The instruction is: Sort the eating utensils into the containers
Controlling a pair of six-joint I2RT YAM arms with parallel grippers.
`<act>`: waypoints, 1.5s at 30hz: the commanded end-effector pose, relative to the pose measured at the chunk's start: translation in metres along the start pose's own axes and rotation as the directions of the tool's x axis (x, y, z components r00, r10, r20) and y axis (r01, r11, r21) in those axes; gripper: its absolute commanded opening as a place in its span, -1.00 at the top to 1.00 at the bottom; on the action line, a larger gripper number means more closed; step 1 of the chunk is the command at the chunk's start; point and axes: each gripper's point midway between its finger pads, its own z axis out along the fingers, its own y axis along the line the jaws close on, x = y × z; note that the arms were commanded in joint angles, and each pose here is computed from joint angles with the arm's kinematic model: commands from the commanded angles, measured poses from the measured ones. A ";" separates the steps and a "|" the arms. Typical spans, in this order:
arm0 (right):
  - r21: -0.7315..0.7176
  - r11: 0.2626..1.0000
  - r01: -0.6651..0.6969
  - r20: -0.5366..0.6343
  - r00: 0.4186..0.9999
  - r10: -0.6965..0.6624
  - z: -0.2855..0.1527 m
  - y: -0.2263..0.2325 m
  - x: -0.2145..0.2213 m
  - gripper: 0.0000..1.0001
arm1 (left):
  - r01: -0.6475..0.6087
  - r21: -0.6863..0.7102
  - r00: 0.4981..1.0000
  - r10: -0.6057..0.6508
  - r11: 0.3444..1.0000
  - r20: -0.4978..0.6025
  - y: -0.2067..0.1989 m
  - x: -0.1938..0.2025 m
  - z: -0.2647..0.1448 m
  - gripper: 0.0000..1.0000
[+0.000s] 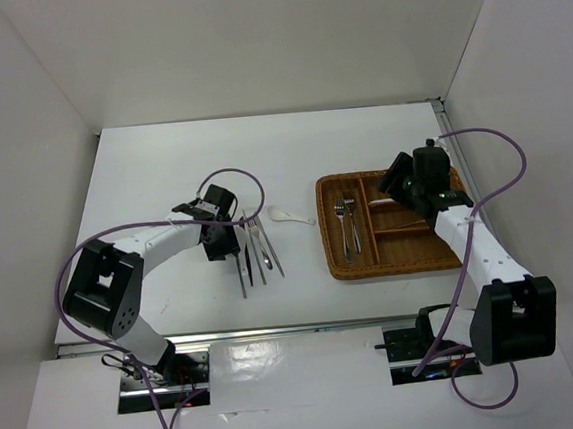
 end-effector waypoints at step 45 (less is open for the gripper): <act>-0.004 0.996 0.093 0.045 0.995 -0.093 -0.009 0.007 -0.021 -0.31 | 0.028 -0.148 0.990 -0.048 0.989 -0.134 0.016 0.017 0.038 0.58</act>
